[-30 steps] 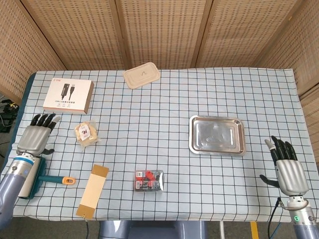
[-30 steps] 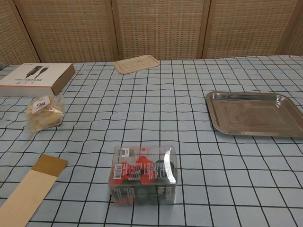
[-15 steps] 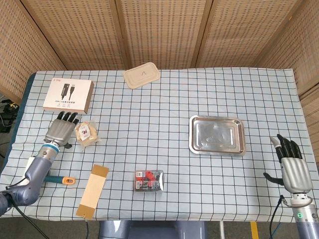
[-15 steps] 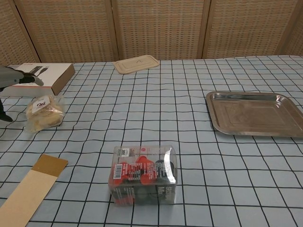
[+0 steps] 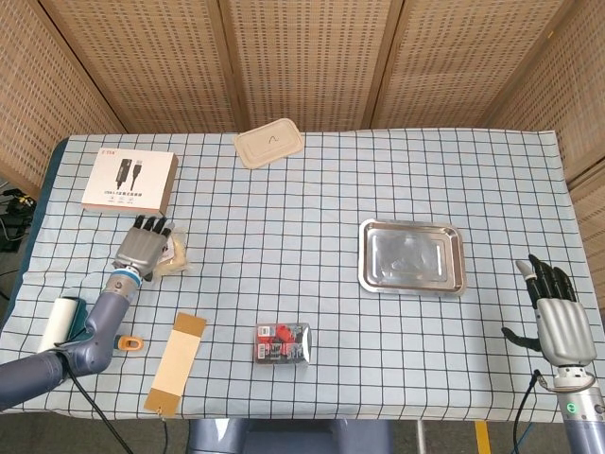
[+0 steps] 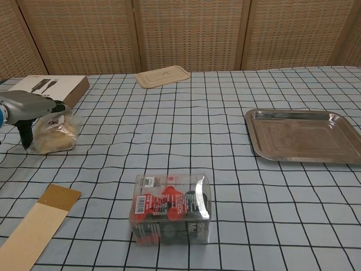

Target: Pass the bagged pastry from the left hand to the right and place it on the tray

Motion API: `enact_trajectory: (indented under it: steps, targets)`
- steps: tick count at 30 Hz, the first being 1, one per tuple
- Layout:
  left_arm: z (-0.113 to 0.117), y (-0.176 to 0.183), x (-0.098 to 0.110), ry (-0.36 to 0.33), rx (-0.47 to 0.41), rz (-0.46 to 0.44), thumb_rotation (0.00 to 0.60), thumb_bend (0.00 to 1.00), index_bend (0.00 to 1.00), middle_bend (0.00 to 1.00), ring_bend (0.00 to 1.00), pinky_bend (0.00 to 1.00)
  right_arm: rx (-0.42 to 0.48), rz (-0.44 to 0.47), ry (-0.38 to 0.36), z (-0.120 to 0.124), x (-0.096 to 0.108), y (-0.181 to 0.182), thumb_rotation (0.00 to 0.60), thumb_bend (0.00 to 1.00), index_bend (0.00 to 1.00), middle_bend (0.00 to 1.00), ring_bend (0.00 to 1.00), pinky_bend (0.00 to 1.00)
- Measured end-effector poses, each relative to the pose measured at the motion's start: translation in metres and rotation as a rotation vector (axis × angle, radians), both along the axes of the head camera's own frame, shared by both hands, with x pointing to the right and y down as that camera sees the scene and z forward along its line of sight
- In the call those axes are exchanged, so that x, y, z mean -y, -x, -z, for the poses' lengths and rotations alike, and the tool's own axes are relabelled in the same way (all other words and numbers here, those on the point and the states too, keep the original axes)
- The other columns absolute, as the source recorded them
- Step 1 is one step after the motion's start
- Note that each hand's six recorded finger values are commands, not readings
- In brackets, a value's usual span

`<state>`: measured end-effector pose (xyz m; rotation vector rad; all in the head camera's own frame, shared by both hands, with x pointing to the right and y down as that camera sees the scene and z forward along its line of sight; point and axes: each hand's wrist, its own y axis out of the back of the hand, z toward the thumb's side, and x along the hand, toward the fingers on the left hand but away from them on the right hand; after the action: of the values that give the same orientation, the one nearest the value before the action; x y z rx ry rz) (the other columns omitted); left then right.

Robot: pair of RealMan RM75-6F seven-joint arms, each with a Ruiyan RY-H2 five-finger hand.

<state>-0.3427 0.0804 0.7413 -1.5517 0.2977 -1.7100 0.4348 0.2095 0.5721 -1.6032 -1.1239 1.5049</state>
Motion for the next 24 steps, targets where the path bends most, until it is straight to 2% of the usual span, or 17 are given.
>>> enact_trajectory:
  steps: [2, 5, 9, 14, 19, 24]
  targets:
    - [0.002, -0.004, 0.003, -0.051, -0.013, -0.013, 0.6, 0.41, 0.58, 0.3, 0.35, 0.45, 0.002, 0.001, 0.002, 0.0, -0.001, 0.0, 0.6, 0.14, 0.0, 0.0, 0.0, 0.0]
    - [0.007, -0.008, 0.005, -0.126, -0.05, -0.025, 0.6, 0.45, 0.68, 0.41, 0.43, 0.49, 0.004, 0.004, 0.004, 0.0, -0.001, 0.001, 0.6, 0.14, 0.0, 0.0, 0.0, 0.0]
    - [0.016, -0.008, 0.007, -0.203, -0.109, -0.025, 0.6, 0.46, 0.71, 0.43, 0.45, 0.51, 0.007, 0.006, 0.003, 0.0, -0.001, 0.002, 0.6, 0.14, 0.0, 0.0, 0.0, 0.0]
    - [0.03, -0.008, 0.009, -0.257, -0.159, -0.033, 0.6, 0.46, 0.71, 0.43, 0.45, 0.51, 0.008, 0.0, 0.005, 0.0, 0.0, 0.001, 0.6, 0.14, 0.0, 0.0, 0.0, 0.0]
    - [0.041, -0.027, 0.012, -0.276, -0.219, -0.058, 0.6, 0.45, 0.71, 0.43, 0.45, 0.51, 0.01, -0.015, 0.006, 0.0, 0.001, -0.003, 0.6, 0.14, 0.0, 0.0, 0.0, 0.0]
    - [0.047, -0.063, 0.02, -0.283, -0.26, -0.108, 0.6, 0.45, 0.7, 0.43, 0.45, 0.51, 0.013, -0.034, 0.003, 0.0, 0.004, -0.008, 0.6, 0.14, 0.0, 0.0, 0.0, 0.0]
